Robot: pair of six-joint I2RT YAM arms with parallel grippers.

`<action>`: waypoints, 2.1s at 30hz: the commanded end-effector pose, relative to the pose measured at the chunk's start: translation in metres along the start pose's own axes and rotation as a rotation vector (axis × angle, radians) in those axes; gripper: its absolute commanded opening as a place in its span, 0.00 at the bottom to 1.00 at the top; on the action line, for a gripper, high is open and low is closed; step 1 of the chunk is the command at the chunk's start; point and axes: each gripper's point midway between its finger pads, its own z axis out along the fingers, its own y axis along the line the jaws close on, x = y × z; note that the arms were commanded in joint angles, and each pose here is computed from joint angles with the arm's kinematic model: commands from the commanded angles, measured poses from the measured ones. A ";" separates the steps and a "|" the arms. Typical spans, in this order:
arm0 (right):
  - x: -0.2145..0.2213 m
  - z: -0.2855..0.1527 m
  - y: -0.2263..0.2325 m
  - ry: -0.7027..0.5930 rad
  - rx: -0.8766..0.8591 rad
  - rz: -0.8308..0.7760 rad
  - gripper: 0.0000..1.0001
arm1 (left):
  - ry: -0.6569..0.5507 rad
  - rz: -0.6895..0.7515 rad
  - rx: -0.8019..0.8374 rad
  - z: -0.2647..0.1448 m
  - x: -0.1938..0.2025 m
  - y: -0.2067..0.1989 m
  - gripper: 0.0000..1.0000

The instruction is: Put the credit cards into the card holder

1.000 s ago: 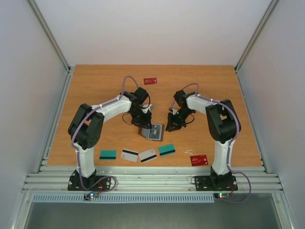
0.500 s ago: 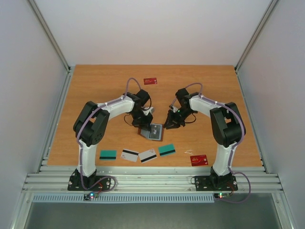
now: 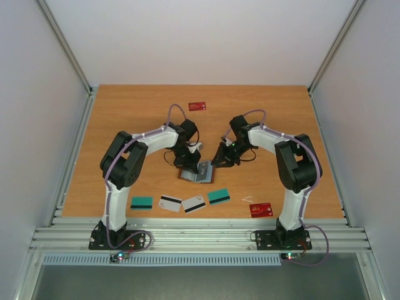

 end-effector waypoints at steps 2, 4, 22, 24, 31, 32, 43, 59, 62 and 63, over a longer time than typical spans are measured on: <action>0.004 -0.001 0.009 -0.006 -0.030 -0.005 0.25 | 0.013 0.022 -0.026 0.013 -0.004 0.008 0.00; 0.005 0.001 0.008 -0.001 -0.028 -0.003 0.26 | 0.016 0.023 -0.026 0.014 -0.004 0.008 0.00; 0.015 0.021 0.020 0.029 -0.044 -0.043 0.30 | 0.041 0.030 -0.019 0.020 -0.001 0.010 0.00; 0.015 0.026 0.020 0.037 -0.040 -0.039 0.28 | 0.041 0.030 -0.013 0.020 -0.002 0.009 0.00; 0.012 0.034 0.016 0.044 -0.003 -0.015 0.14 | 0.041 0.003 0.068 0.020 -0.003 -0.005 0.00; 0.012 0.035 0.014 0.044 0.009 -0.010 0.13 | 0.039 -0.002 0.078 0.019 -0.004 -0.007 0.00; 0.009 0.012 -0.010 0.048 0.279 -0.054 0.01 | -0.033 -0.010 0.161 -0.020 -0.011 -0.040 0.02; -0.001 -0.010 -0.031 0.129 0.563 -0.089 0.01 | -0.097 -0.013 0.021 -0.026 -0.015 0.006 0.10; -0.004 -0.006 -0.027 0.145 0.606 -0.089 0.01 | -0.083 -0.019 0.044 -0.017 -0.015 0.006 0.10; -0.004 -0.001 -0.027 0.156 0.622 -0.091 0.01 | -0.084 -0.019 0.053 -0.014 -0.015 0.007 0.10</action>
